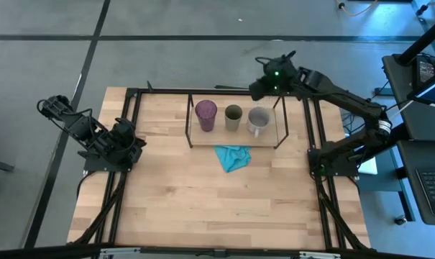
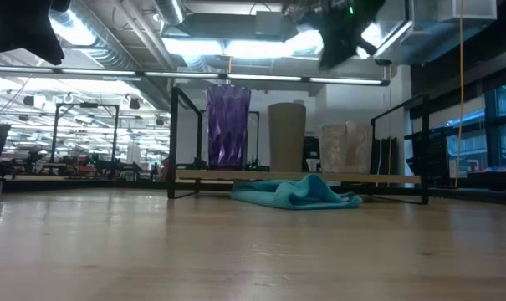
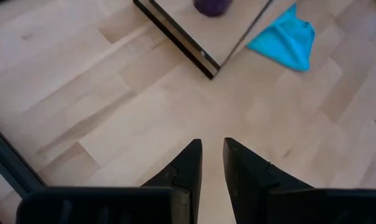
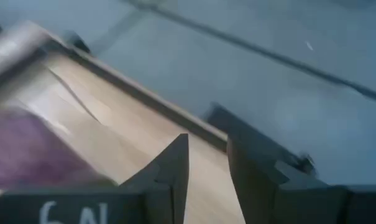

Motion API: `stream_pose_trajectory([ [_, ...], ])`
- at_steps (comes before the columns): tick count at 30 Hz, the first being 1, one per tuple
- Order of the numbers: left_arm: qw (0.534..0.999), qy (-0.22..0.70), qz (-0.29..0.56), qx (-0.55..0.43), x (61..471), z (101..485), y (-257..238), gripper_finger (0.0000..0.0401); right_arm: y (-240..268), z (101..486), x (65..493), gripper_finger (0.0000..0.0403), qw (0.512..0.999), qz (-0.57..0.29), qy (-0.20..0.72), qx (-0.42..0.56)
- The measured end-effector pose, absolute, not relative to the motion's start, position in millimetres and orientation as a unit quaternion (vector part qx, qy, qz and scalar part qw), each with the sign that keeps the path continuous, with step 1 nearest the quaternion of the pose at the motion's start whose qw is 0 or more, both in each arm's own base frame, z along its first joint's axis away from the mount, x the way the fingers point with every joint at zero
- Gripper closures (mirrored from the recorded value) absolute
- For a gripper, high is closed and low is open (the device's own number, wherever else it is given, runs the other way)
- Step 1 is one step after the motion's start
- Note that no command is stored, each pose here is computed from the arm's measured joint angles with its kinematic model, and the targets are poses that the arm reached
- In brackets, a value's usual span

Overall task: Stack small to large cups/mugs on shelf
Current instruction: Return to Home Position

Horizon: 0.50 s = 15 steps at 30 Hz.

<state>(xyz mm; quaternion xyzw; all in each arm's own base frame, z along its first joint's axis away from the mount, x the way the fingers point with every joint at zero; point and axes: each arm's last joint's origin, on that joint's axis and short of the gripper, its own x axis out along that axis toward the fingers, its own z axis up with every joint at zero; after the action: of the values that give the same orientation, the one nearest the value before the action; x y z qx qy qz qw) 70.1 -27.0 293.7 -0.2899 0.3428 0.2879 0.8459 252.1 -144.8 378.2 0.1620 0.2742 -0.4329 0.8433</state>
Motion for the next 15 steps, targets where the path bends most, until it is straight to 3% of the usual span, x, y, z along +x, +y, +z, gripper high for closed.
stream_pose_trajectory([
  [8,0.852,0.328,0.297,-0.279,70,294,-26,0.0341,-114,458,255,0.0291,0.904,-0.352,0.135,0.200],
  [12,0.843,0.339,0.285,-0.305,71,294,-28,0.0341,-99,488,250,0.0291,0.933,-0.259,0.101,0.228],
  [15,0.859,0.277,0.268,-0.338,81,301,-33,0.0341,-79,508,251,0.0291,0.971,-0.140,0.080,0.178],
])
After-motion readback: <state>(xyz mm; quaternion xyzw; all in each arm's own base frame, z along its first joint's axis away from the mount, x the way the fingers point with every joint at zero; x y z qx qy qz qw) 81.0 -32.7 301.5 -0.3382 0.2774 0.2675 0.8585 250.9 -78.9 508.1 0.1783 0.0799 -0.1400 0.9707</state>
